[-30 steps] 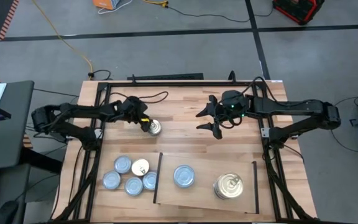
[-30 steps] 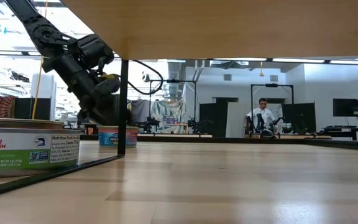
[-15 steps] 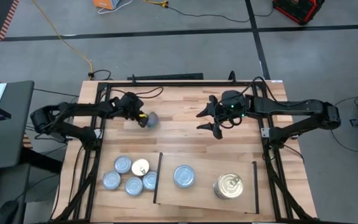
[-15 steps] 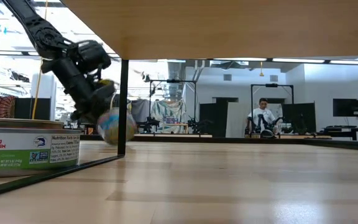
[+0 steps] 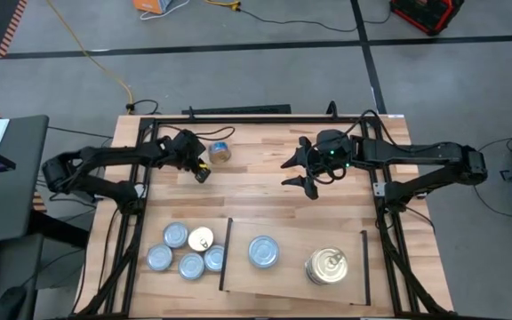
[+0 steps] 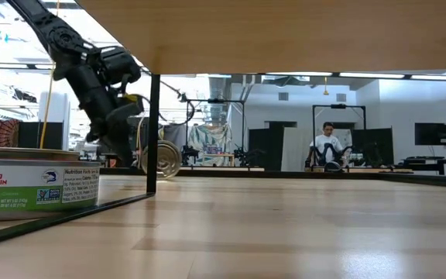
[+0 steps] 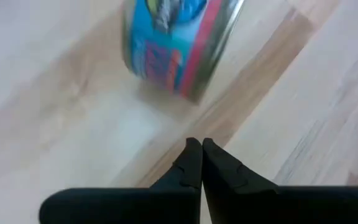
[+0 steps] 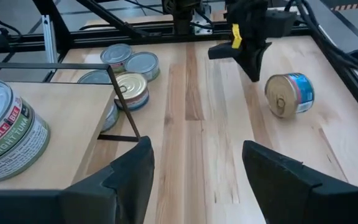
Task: Stack canned seafood by type on shelf
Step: Stack the blue-pink tuna can on the top of the blue-pink tuna cans on the shelf
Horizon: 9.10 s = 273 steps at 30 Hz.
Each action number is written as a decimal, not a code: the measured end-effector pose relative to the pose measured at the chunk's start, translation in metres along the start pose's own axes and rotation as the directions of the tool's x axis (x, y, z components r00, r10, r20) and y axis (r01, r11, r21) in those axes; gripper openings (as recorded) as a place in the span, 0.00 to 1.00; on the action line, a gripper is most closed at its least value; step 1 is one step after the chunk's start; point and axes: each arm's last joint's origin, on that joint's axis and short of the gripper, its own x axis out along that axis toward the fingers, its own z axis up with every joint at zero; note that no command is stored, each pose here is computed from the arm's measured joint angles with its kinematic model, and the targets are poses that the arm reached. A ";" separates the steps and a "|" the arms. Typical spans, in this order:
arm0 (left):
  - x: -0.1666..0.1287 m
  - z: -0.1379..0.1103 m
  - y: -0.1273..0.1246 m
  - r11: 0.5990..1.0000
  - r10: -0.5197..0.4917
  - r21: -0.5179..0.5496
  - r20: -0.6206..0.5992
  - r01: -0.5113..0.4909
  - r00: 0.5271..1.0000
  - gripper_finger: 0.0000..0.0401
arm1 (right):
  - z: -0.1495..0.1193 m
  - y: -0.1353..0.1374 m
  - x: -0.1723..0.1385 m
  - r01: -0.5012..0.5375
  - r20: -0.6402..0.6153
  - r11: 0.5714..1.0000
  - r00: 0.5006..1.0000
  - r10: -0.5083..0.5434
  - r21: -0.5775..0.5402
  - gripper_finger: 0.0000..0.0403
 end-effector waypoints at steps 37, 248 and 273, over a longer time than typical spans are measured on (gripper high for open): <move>0.042 0.053 -0.015 0.958 0.034 0.276 0.155 -0.077 0.987 0.55 | -0.002 -0.003 0.000 0.008 -0.017 0.998 1.000 -0.009 -0.056 0.67; -0.151 0.003 -0.223 0.906 -0.340 0.422 0.685 0.030 0.644 0.83 | 0.095 0.129 -0.088 -0.066 -0.389 0.534 0.611 0.689 0.843 0.66; -0.135 -0.027 -0.184 0.925 -0.090 0.357 0.537 -0.129 0.838 0.79 | 0.033 -0.013 -0.010 0.272 -0.401 0.941 0.900 -0.173 0.203 0.66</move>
